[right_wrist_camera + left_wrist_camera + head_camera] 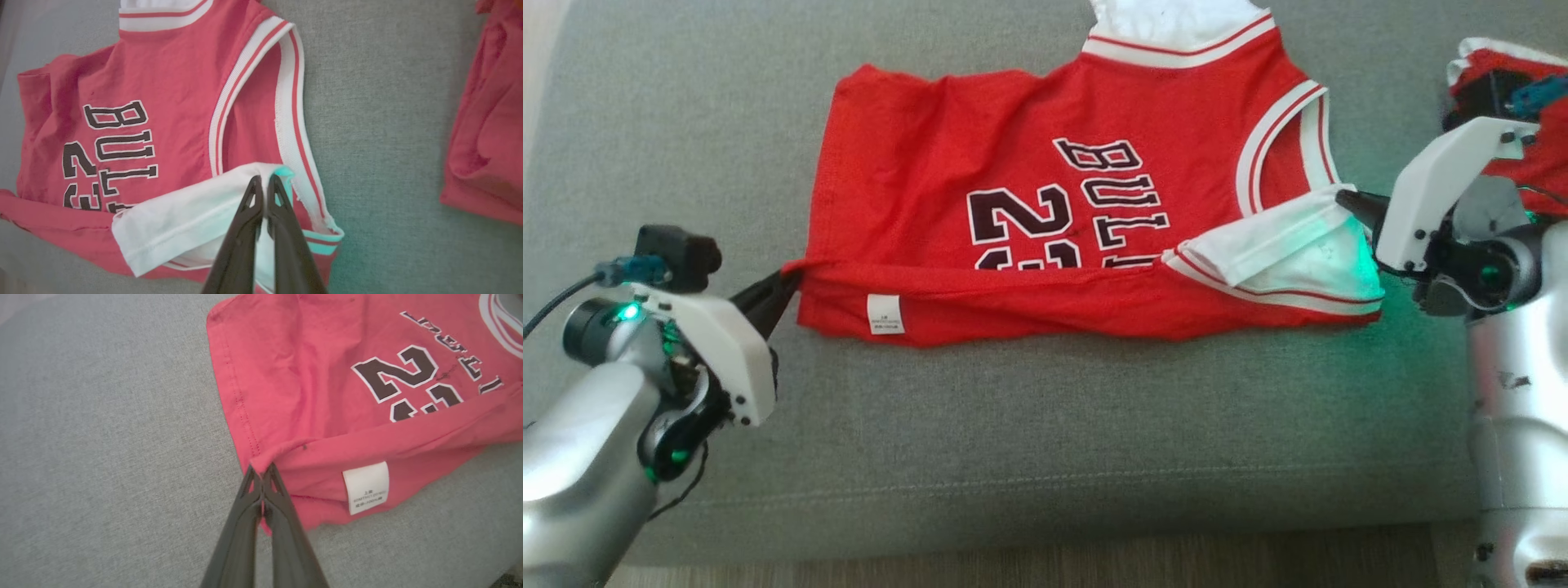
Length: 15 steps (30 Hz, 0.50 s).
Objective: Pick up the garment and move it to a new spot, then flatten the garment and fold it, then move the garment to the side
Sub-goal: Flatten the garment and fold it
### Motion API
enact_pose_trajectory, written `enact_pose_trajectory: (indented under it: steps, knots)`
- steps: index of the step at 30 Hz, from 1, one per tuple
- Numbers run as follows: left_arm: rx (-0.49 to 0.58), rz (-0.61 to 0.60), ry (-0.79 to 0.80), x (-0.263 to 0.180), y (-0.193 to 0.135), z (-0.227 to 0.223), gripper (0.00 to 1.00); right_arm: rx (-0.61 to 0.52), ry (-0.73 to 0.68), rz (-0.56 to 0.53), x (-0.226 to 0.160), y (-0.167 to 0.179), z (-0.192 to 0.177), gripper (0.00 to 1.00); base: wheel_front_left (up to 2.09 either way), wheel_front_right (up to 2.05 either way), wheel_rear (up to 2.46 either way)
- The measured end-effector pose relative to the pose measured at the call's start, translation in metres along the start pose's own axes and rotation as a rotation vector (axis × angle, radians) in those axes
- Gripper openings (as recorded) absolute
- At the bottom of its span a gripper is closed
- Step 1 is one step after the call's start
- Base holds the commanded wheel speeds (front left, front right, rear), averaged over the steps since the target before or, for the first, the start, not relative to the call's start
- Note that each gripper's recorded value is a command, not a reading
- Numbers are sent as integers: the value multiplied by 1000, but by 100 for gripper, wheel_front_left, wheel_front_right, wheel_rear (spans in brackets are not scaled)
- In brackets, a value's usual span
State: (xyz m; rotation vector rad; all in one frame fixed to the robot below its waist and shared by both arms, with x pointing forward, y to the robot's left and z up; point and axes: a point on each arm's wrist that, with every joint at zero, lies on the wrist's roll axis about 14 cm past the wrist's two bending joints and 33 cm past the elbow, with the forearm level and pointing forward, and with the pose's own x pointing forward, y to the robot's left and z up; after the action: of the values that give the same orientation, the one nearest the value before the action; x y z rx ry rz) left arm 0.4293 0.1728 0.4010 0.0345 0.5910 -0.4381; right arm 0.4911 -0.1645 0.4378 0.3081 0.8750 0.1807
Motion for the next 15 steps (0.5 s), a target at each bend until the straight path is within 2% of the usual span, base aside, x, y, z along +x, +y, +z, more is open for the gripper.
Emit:
enact_pose_trajectory:
  steps: [4,6,11,15]
  knots:
    - [-4,-8,27,7,0,-8,0,7,-17,-3,13,-2,-2,0,0,0,0]
    - [-9,-12,30,11,-2,-10,0,3,-71,-3,17,-3,8,0,0,0,0]
    - [5,-20,11,20,-2,-1,0,-1,-143,21,23,4,24,0,0,0,0]
    - [7,-31,3,29,-5,3,0,-16,-151,12,29,1,23,0,0,0,0]
